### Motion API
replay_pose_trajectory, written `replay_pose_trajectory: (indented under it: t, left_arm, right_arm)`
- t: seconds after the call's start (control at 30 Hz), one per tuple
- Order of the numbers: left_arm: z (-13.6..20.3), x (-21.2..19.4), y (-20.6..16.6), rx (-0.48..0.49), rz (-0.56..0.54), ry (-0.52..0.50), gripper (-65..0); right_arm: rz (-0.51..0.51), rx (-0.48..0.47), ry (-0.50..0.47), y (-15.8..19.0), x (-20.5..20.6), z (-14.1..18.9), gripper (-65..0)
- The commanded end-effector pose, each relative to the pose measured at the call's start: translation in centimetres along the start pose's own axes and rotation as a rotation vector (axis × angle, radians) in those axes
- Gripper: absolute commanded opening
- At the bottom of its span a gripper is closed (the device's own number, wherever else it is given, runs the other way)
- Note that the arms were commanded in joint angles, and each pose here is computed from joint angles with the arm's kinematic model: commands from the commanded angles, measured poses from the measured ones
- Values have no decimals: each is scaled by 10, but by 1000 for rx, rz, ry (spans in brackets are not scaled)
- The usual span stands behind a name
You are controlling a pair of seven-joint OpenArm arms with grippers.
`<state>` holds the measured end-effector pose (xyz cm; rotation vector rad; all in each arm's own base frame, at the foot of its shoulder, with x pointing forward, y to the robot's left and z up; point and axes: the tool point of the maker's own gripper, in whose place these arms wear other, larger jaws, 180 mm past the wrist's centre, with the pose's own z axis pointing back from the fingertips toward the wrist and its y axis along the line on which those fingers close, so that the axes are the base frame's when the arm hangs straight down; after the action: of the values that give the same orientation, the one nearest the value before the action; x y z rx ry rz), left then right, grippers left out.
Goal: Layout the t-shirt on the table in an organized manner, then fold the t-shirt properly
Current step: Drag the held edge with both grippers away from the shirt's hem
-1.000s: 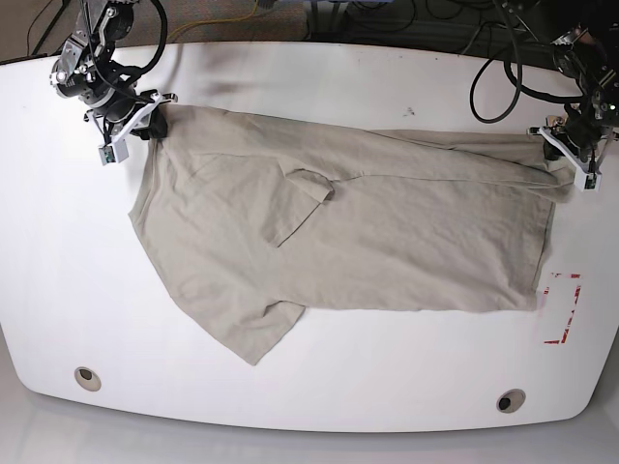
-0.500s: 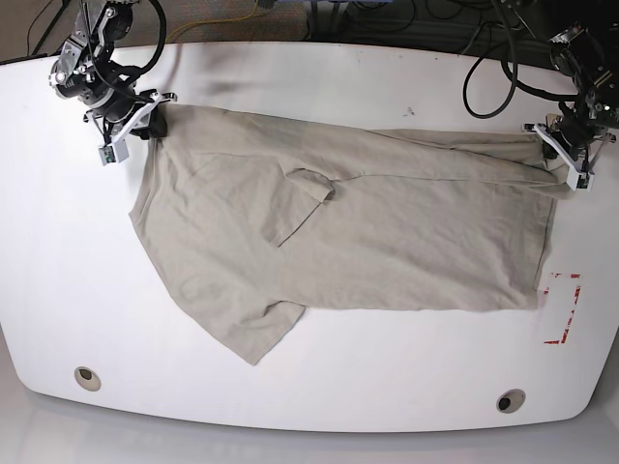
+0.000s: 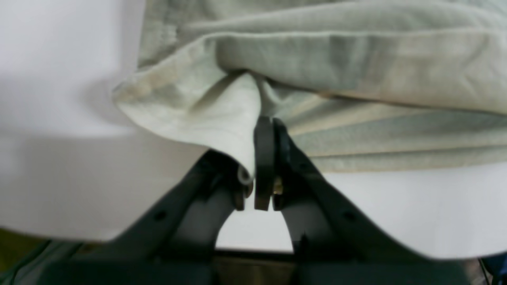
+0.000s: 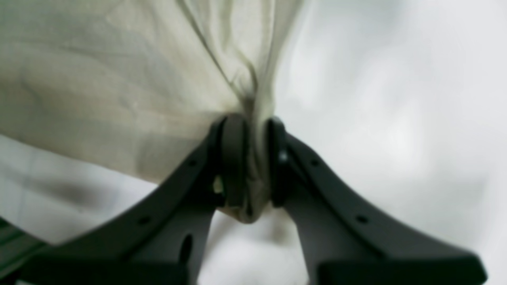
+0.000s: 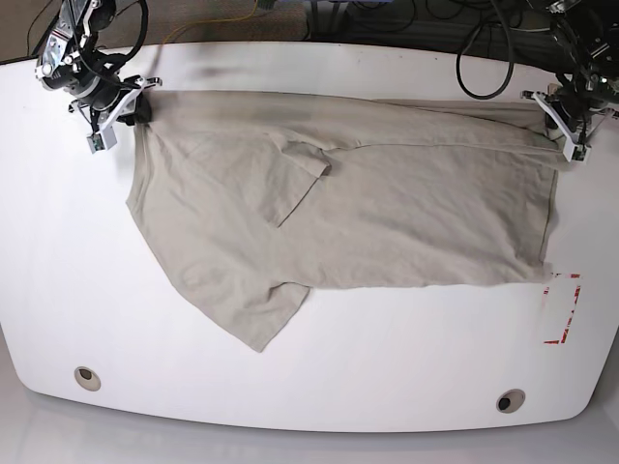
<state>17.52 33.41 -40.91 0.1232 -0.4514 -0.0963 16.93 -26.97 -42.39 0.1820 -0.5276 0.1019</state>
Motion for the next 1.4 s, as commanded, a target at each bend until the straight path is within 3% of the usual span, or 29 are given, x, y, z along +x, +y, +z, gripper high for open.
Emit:
replay_pose_trajectory:
  t: [0.0, 0.33, 0.93, 1.03, 1.23, 1.37]
  left_arm:
    - [12, 0, 8, 37, -30, -2, -647]
    - [22, -1, -14, 26, -46, -25, -649]
    - [24, -6, -30, 4, -91, 20, -640]
    - [25, -8, -29, 6, -91, 23, -587]
    - [29, -15, -30, 8, -102, 38, -385]
    - [33, -12, -30, 17, -113, 28, -317]
  right_arm:
    - [28, -39, 53, -11, -10, 8, -555]
    - [9, -128, 60, -34, -22, 36, -556]
    - [2, -149, 90, -40, -30, 43, -523]
    - [3, -150, 91, -41, -31, 43, -455]
    - [2, -152, 89, -41, -30, 43, -281]
    - [2, -152, 88, -41, -29, 43, -257]
